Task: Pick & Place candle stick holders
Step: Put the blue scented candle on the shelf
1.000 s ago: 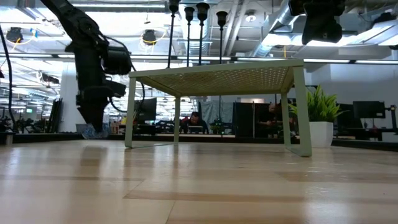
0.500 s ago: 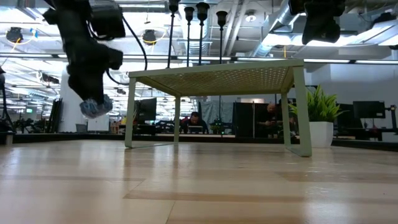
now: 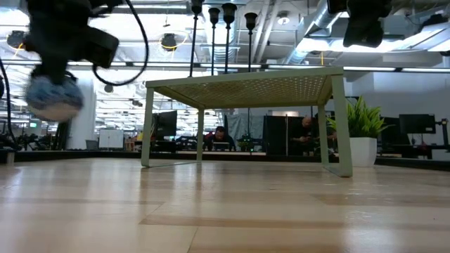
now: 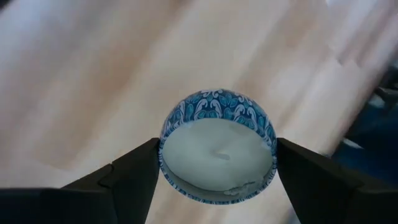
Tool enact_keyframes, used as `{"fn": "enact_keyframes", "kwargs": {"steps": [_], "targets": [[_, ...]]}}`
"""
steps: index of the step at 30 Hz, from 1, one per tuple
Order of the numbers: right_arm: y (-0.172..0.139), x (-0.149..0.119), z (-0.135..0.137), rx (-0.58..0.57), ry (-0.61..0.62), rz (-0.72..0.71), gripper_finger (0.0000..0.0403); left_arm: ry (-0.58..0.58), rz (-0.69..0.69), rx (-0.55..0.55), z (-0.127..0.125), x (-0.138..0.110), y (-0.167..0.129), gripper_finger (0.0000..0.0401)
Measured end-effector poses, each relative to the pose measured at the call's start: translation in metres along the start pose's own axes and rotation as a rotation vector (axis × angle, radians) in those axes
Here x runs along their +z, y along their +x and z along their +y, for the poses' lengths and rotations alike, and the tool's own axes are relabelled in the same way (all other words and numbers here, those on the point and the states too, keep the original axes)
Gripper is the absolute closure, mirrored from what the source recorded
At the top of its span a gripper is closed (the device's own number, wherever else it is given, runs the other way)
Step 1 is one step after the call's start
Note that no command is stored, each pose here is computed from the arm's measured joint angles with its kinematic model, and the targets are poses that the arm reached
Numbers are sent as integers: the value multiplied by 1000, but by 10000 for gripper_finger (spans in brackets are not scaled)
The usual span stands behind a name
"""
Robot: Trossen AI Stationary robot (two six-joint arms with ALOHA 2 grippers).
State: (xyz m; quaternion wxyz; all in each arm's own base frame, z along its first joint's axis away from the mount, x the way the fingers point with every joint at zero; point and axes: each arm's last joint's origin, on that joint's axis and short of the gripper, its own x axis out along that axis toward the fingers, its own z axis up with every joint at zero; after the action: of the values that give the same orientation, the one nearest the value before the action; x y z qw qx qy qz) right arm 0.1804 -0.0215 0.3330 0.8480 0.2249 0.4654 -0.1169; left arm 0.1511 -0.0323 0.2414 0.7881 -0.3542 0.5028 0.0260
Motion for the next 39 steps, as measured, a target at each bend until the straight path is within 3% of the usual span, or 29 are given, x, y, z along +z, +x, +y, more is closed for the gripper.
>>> {"fn": "enact_keyframes", "kwargs": {"steps": [7,15,23,29,39], "targets": [[1,-6,10,27,-66,26,403,-65,108,-57,-30,-15,26,100],[0,-27,36,103,-147,137,403,-162,65,-136,-62,-6,76,100],[-5,-55,66,190,-248,217,403,-138,56,-107,-101,24,113,100],[-12,-79,85,237,-327,263,403,-109,-80,-105,-131,61,121,100],[-22,-107,97,168,-238,258,403,-86,-162,-56,-148,90,148,100]]}}
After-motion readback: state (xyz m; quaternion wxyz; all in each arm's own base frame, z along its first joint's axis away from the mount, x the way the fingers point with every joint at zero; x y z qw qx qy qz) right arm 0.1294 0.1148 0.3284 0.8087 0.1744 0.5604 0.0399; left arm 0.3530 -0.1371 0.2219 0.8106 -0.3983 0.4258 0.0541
